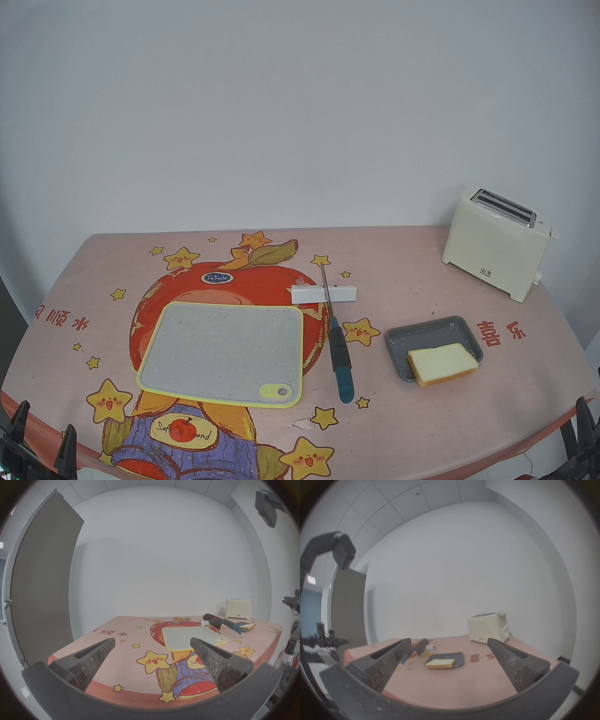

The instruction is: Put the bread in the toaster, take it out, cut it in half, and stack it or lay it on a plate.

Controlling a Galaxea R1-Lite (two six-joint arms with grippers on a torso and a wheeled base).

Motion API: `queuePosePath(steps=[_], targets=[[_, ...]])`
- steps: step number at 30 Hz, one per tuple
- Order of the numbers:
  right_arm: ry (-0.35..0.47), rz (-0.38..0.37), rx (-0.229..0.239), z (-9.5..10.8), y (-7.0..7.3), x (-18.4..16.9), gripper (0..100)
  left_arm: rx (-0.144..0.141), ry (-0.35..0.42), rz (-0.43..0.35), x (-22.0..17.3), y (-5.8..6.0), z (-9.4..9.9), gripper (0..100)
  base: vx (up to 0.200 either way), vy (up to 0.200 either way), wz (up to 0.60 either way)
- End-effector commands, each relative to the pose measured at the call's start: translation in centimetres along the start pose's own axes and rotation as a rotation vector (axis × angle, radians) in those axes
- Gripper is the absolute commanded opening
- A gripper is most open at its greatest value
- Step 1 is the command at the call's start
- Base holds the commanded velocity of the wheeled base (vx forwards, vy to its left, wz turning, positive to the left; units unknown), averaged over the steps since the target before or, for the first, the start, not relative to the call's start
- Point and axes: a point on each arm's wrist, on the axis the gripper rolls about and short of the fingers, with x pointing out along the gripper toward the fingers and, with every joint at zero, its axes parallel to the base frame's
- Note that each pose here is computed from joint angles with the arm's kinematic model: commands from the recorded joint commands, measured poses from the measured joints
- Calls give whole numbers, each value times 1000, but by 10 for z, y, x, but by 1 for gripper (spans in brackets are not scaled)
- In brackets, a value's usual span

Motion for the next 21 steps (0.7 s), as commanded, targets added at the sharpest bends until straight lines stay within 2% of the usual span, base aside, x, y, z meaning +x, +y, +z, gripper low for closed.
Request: queuePosePath(steps=[1, 3, 6, 7, 9, 10, 11, 12, 14, 21], targets=[[119, 125, 276, 1, 3, 1, 100, 0, 4, 1, 0, 0, -5, 100, 0, 0, 0], [163, 153, 380, 0, 4, 1, 100, 0, 4, 1, 0, 0, -5, 100, 0, 0, 0], [291, 165, 522, -11, 2, 0, 100, -2, 4, 1, 0, 0, -5, 100, 0, 0, 0], [297, 166, 527, -11, 2, -1, 100, 0, 4, 1, 0, 0, -5, 100, 0, 0, 0], [390, 163, 679, -15, 3, -2, 100, 0, 4, 1, 0, 0, -5, 100, 0, 0, 0], [390, 163, 679, -15, 3, -2, 100, 0, 4, 1, 0, 0, -5, 100, 0, 0, 0], [437, 161, 823, -14, 4, -2, 100, 0, 4, 1, 0, 0, -5, 100, 0, 0, 0], [449, 164, 870, -13, 4, -2, 100, 0, 4, 1, 0, 0, -5, 100, 0, 0, 0], [465, 171, 913, -14, 4, -2, 100, 0, 4, 1, 0, 0, -5, 100, 0, 0, 0], [474, 162, 922, -15, 4, -1, 100, 0, 4, 1, 0, 0, -5, 100, 0, 0, 0]])
